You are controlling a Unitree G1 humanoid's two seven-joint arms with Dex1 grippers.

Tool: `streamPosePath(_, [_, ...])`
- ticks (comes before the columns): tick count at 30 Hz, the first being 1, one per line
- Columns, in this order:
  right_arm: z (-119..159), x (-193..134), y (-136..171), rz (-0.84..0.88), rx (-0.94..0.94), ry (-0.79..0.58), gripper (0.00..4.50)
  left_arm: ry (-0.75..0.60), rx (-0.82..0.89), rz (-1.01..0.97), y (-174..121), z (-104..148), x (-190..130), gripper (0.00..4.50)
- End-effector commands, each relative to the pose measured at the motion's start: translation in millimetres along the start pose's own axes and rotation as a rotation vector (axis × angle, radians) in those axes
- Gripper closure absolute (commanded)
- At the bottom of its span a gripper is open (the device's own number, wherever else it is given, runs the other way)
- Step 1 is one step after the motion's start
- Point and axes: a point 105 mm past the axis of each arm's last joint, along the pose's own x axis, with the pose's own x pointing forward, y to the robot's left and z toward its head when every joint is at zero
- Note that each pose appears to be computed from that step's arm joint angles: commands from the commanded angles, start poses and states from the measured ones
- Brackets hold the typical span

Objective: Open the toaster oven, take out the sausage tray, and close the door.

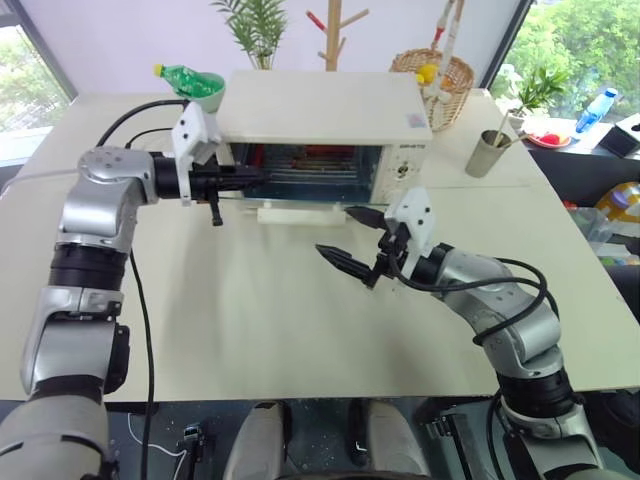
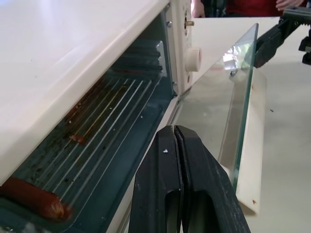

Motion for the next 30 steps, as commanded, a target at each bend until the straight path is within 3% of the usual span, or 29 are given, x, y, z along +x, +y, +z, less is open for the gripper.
streamPosePath(1, [-4, -8, -5, -0.040, -0.020, 0.034, 0.00, 0.023, -0.018, 0.036, 7, -6, -2, 4.48])
streamPosePath(16, [-5, -68, 1, -0.132, -0.012, 0.113, 0.00, 0.016, -0.027, 0.027, 8, -9, 1, 4.48])
streamPosePath(30, [6, -39, -1, -0.101, -0.014, 0.048, 0.00, 0.009, -0.028, 0.051, 15, -10, 4, 4.48])
